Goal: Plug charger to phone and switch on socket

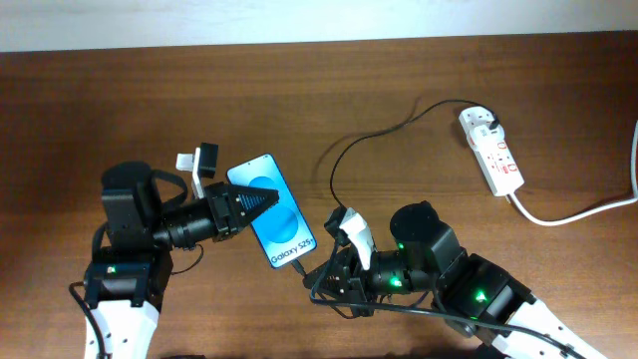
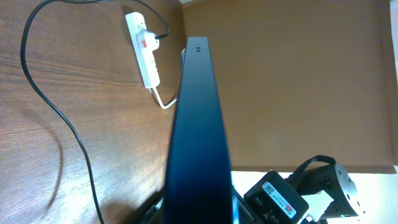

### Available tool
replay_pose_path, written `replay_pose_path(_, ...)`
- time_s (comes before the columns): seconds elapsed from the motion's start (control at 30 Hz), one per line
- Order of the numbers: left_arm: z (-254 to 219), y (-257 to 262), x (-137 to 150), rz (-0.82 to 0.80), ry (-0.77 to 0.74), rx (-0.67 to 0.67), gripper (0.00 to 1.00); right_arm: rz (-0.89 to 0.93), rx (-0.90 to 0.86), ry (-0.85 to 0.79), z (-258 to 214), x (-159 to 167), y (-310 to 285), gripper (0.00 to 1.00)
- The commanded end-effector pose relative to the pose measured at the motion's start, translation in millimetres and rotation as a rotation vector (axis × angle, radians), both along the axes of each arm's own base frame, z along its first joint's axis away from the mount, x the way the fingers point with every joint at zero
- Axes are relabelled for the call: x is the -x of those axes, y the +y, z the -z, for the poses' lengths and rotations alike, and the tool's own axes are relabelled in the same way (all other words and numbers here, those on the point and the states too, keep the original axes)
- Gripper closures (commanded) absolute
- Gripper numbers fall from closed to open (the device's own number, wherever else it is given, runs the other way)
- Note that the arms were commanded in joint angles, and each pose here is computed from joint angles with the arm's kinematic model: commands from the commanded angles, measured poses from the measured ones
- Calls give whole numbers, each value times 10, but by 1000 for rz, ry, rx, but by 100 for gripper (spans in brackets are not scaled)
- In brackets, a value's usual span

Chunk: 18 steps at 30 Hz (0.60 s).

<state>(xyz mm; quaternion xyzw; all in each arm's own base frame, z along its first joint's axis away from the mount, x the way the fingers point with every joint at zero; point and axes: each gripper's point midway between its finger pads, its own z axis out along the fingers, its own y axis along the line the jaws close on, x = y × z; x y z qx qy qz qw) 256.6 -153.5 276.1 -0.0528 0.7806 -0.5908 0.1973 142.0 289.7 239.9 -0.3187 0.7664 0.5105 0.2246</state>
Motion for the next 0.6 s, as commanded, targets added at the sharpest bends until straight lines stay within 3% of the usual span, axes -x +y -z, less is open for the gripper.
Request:
replay_pose_path(0.0, -95, -18, 37, 29, -38, 11, 100, 22, -20, -24, -119, -45, -7, 96)
replay_pose_path(0.1, -95, -18, 38, 30, -38, 11, 100, 31, -40, 69, -170, 24, -19, 96)
replay_pose_path(0.23, -95, -19, 38, 30, -38, 11, 100, 48, -93, 16, -393, 99, -118, 96)
replay_pose_path(0.37, -95, -18, 37, 29, -38, 11, 100, 80, 9, 94, -103, 65, -144, 96)
replay_pose_path(0.57, -76, -1, 5, 9, -37, -1, 100, 95, 24, 93, -54, 17, -131, 96)
